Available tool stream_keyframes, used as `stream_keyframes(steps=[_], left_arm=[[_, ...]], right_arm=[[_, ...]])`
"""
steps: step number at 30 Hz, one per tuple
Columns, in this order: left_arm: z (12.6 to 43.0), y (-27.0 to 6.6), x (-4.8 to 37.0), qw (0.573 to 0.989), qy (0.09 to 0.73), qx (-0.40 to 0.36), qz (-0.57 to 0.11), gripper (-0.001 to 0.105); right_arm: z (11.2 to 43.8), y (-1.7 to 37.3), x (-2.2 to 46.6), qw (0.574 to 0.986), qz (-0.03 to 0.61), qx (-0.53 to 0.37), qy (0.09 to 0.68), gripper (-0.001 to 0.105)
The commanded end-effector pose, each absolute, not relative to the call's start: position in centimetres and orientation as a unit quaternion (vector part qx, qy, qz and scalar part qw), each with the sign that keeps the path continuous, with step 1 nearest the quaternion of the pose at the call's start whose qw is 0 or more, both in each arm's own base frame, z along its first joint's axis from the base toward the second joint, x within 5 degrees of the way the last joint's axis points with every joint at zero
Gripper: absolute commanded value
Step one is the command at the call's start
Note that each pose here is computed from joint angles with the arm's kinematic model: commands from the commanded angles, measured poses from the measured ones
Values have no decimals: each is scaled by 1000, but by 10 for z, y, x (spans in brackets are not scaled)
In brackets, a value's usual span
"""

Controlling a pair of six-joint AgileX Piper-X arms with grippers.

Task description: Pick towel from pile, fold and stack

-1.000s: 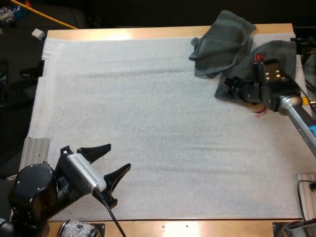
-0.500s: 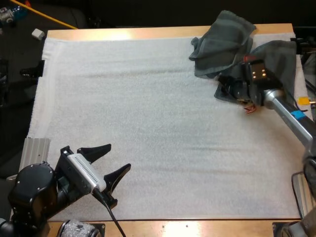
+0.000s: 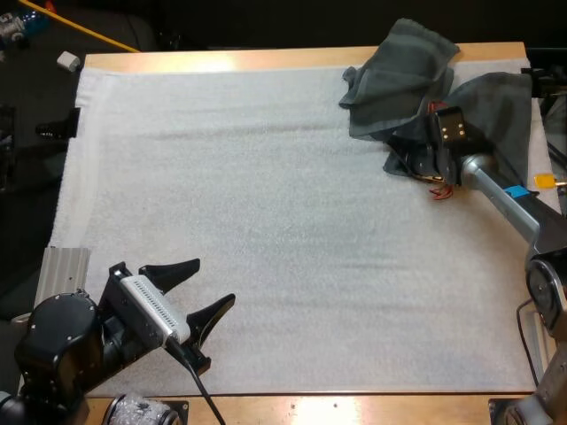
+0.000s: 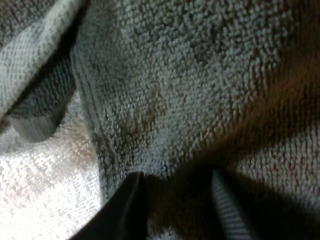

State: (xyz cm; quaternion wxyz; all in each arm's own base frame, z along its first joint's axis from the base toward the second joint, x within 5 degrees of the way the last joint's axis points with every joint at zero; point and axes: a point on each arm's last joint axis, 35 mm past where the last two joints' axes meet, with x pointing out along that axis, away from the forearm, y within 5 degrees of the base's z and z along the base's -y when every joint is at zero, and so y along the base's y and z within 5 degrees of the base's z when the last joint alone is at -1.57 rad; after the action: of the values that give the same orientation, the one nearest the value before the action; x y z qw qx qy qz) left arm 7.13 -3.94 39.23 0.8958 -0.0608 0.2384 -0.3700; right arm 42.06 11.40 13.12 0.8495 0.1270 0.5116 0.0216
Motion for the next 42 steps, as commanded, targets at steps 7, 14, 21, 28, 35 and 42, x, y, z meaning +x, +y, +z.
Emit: stream_keyframes(steps=[7,14,21,28,35,42], left_arm=[[394,-40,71,894,237,-65,-376,60],[394,-40,72,894,237,-65,-376,60],[394,-40,71,894,235,-66,-376,60],[394,-40,71,894,236,-64,-376,60],[395,-40,71,894,235,-66,-377,60],[395,-40,72,894,235,-65,-376,60]], right_arm=[[150,117,420,856,53,118,501,0],[214,117,407,889,98,44,444,0],[296,115,372,918,138,-19,371,0],[322,112,357,925,147,-21,351,0],[310,108,347,899,127,-22,418,10],[285,108,342,858,114,-33,500,58]])
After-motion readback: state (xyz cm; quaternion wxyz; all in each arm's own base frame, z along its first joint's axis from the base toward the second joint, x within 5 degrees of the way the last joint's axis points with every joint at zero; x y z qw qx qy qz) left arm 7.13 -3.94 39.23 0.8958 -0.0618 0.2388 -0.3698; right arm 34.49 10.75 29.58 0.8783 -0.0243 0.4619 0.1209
